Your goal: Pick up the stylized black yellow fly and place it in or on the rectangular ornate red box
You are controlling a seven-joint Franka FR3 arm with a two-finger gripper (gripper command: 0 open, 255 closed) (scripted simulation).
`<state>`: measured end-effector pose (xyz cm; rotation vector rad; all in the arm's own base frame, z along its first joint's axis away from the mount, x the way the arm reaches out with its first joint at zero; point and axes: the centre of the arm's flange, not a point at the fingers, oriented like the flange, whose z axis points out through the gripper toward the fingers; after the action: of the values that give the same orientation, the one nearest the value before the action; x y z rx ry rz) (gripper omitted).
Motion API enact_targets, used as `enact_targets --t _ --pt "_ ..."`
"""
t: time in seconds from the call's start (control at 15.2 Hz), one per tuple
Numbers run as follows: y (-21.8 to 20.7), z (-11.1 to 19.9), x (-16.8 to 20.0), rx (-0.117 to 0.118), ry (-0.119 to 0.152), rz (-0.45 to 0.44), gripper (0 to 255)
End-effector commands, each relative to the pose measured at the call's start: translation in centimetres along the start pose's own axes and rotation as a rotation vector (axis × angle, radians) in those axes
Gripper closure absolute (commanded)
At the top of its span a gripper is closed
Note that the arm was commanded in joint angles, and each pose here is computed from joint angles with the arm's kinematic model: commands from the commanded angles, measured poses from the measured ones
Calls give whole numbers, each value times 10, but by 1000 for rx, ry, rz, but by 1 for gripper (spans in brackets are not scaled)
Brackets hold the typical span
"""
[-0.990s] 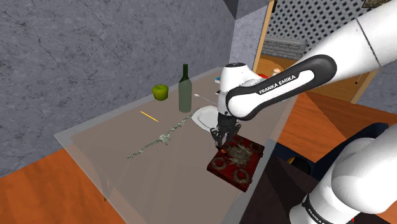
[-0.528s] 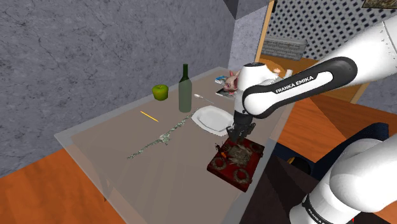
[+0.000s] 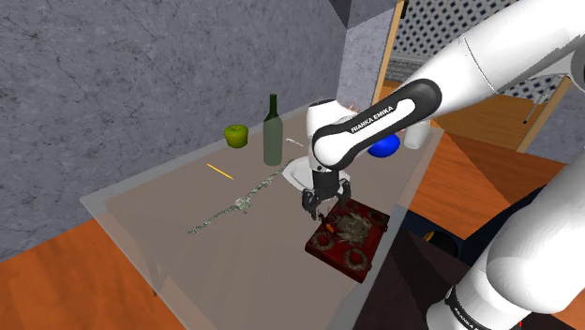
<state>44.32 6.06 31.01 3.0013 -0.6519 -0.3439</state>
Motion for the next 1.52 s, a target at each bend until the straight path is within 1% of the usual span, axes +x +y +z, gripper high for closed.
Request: enact_targets --t 0.0,0.33,0.79,0.86,1.45 --pt "-3 10 1 -3 -8 3 0" --pt "-3 34 1 -3 -8 3 0" --pt "-3 34 1 -3 -8 3 0" --pt "-3 34 1 -3 -8 3 255" --pt "-3 34 1 -3 -8 3 255"
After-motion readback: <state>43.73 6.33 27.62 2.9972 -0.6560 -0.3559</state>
